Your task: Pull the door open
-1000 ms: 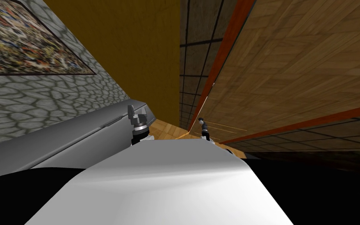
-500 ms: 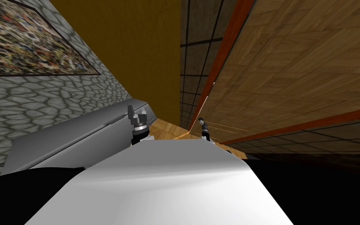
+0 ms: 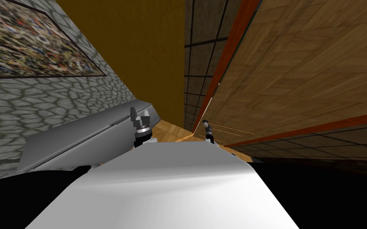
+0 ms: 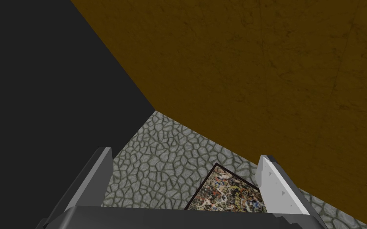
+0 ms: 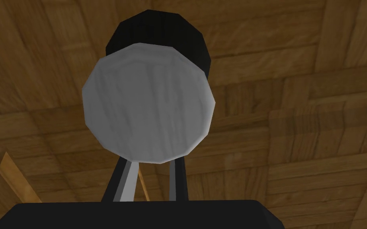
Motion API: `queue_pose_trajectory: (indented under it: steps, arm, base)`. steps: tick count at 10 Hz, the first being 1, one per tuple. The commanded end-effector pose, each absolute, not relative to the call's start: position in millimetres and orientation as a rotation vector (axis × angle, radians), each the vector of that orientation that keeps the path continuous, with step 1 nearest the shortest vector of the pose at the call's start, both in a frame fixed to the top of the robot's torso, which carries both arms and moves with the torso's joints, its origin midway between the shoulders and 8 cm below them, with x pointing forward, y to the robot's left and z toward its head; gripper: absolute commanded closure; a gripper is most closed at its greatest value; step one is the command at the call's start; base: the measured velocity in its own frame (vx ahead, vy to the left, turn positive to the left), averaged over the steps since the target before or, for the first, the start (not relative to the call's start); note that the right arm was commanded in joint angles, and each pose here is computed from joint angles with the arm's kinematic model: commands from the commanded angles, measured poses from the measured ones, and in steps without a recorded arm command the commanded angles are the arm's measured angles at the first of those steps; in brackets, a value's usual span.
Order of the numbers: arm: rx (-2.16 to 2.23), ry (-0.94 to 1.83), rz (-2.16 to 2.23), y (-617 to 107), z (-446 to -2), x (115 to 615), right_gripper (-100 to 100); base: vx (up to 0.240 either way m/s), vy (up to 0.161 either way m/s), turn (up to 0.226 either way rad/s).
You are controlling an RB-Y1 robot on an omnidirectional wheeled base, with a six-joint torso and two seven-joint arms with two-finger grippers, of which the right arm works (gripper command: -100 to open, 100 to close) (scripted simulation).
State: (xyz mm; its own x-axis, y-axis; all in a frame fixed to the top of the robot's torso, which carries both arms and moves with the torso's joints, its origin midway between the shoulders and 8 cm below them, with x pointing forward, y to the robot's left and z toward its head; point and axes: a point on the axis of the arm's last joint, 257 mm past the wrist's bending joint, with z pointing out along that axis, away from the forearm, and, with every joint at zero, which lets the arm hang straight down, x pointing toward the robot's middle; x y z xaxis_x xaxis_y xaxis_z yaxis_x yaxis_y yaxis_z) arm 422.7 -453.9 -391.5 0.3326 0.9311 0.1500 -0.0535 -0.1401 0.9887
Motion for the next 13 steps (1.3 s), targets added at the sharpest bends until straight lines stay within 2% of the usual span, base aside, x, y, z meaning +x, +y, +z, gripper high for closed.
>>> queue_pose_trajectory:
  steps: [1,8,9,13]
  arm:
    - [1.445,0.842,1.118,-440.2,-389.0,432.3,100]
    - [1.523,0.745,1.209,-443.0,-389.1,431.7,100]
    - [1.559,0.717,1.195,-452.8,-397.6,424.0,-100]
    - [1.637,0.582,1.306,-446.5,-396.2,427.6,-100]
  base:
    - [-0.031,-0.01,0.022]
    - [-0.02,-0.004,0.029]
    - [-0.056,-0.021,0.034]
    - [-0.076,-0.001,0.045]
